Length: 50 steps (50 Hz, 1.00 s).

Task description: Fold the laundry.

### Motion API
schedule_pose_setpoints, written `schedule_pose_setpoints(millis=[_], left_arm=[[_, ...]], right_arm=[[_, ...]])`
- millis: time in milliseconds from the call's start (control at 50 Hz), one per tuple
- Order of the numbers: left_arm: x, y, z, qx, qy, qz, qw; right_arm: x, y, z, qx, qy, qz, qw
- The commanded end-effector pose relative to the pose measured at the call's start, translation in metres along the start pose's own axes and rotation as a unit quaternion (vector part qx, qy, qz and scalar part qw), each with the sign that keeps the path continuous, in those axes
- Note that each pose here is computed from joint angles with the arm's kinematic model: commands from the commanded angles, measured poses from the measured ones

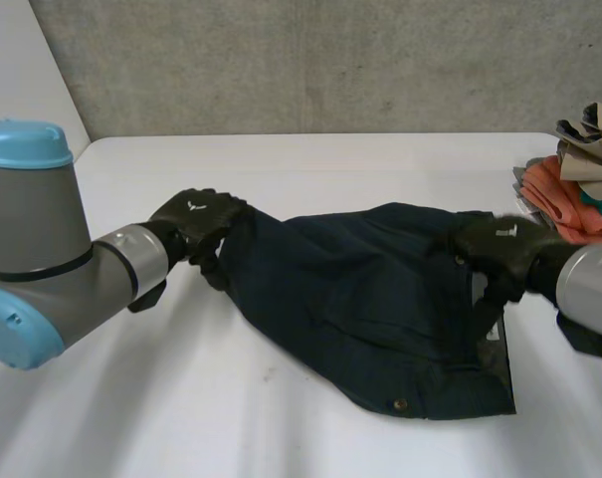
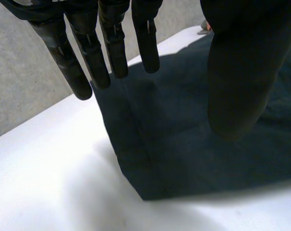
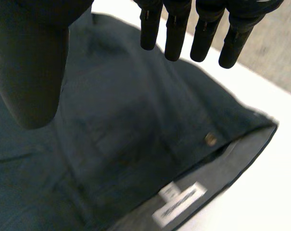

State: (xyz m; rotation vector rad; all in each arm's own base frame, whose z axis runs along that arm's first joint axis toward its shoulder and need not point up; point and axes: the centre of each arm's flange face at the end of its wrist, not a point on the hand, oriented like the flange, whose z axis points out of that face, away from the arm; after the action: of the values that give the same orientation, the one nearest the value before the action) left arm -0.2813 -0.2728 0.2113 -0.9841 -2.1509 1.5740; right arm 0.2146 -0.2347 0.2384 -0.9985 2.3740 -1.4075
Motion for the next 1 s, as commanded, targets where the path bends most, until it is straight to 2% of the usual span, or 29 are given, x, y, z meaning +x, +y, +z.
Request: schedule_pose_setpoints(millis=[20, 140, 260, 480, 600, 680, 700, 760, 780, 840, 860, 880, 900, 960, 980, 1000], left_arm=[[-0.005, 0.021, 0.004, -0.022, -0.004, 0.022, 1.0], [-0.005, 0.042, 0.026, -0.031, 0.006, 0.061, 0.998], [-0.005, 0.053, 0.048, -0.023, 0.01, 0.085, 0.996], [0.011, 0.063, 0.082, 0.012, 0.011, 0.134, 0.991], [0.006, 0.046, 0.097, 0.055, -0.021, 0.176, 0.983], [-0.021, -0.008, 0.103, 0.142, -0.104, 0.19, 0.966], [-0.035, -0.038, 0.1, 0.191, -0.141, 0.189, 0.953], [-0.056, -0.089, 0.087, 0.279, -0.192, 0.176, 0.924], [-0.069, -0.123, 0.074, 0.345, -0.218, 0.156, 0.899], [-0.082, -0.166, 0.05, 0.431, -0.237, 0.128, 0.861], [-0.088, -0.191, 0.032, 0.484, -0.239, 0.11, 0.835], [-0.089, -0.2, 0.025, 0.502, -0.237, 0.105, 0.825], [-0.089, -0.213, 0.011, 0.528, -0.23, 0.095, 0.812], [-0.087, -0.225, -0.003, 0.539, -0.216, 0.091, 0.809], [-0.083, -0.227, -0.009, 0.532, -0.207, 0.092, 0.816], [-0.082, -0.226, -0.01, 0.527, -0.205, 0.091, 0.819]], right_arm=[[-0.013, 0.031, 0.016, -0.016, 0.008, 0.023, 1.0], [-0.026, 0.049, 0.041, 0.013, 0.03, 0.027, 0.999], [-0.033, 0.063, 0.065, 0.002, 0.05, 0.02, 0.999], [-0.043, 0.07, 0.087, -0.006, 0.04, 0.036, 0.999], [-0.036, 0.043, 0.096, 0.06, 0.061, 0.017, 0.996], [-0.014, -0.005, 0.101, 0.156, 0.115, -0.028, 0.981], [-0.003, -0.031, 0.102, 0.204, 0.143, -0.05, 0.967], [0.013, -0.074, 0.099, 0.283, 0.185, -0.075, 0.938], [0.021, -0.102, 0.093, 0.338, 0.208, -0.083, 0.914], [0.033, -0.143, 0.081, 0.424, 0.236, -0.087, 0.87], [0.04, -0.167, 0.071, 0.479, 0.25, -0.085, 0.837], [0.043, -0.178, 0.065, 0.506, 0.255, -0.084, 0.82], [0.048, -0.196, 0.054, 0.553, 0.261, -0.081, 0.787], [0.052, -0.219, 0.04, 0.613, 0.257, -0.079, 0.743], [0.052, -0.226, 0.037, 0.63, 0.246, -0.078, 0.733], [0.051, -0.228, 0.037, 0.633, 0.237, -0.078, 0.733]])
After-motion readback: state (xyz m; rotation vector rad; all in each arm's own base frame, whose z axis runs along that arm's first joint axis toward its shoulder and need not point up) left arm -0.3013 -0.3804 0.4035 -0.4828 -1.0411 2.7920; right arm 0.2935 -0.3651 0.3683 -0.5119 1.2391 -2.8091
